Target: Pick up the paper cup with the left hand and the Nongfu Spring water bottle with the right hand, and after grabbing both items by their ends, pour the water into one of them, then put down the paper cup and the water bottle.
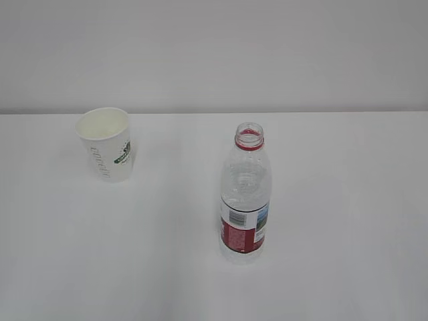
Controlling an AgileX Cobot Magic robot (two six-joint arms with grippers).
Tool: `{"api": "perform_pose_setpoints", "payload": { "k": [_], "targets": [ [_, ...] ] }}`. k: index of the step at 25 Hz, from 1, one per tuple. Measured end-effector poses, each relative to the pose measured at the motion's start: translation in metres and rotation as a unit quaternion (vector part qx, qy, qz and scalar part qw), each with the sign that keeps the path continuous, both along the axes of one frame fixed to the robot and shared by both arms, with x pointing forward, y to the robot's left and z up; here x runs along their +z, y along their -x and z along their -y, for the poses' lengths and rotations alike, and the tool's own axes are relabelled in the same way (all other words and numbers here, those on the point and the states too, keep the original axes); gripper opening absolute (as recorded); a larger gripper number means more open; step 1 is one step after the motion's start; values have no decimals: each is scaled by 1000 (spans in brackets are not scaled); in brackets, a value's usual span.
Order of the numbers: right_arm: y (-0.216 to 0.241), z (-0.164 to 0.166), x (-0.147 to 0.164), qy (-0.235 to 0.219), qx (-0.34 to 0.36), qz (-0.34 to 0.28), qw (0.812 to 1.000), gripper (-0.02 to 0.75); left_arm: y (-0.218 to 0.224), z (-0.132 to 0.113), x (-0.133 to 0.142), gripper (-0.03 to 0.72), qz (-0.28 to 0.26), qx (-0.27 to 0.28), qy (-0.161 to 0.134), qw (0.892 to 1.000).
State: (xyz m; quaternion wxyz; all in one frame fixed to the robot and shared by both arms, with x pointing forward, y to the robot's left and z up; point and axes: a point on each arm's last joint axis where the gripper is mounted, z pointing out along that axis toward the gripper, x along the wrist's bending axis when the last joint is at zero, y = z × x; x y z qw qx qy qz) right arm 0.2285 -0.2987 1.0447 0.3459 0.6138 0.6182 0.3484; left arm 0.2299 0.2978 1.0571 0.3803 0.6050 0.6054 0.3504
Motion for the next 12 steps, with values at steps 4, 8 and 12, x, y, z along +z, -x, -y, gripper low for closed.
{"api": "perform_pose_setpoints", "payload": {
  "k": [4, 8, 12],
  "targets": [
    [0, 0, 0, 0, 0, 0, 1000, 537, 0, 0, 0, 579, 0, 0, 0, 1000],
    [0, 0, 0, 0, 0, 0, 1000, 537, 0, 0, 0, 579, 0, 0, 0, 1000],
    [0, 0, 0, 0, 0, 0, 1000, 537, 0, 0, 0, 579, 0, 0, 0, 1000]
  ]
}}
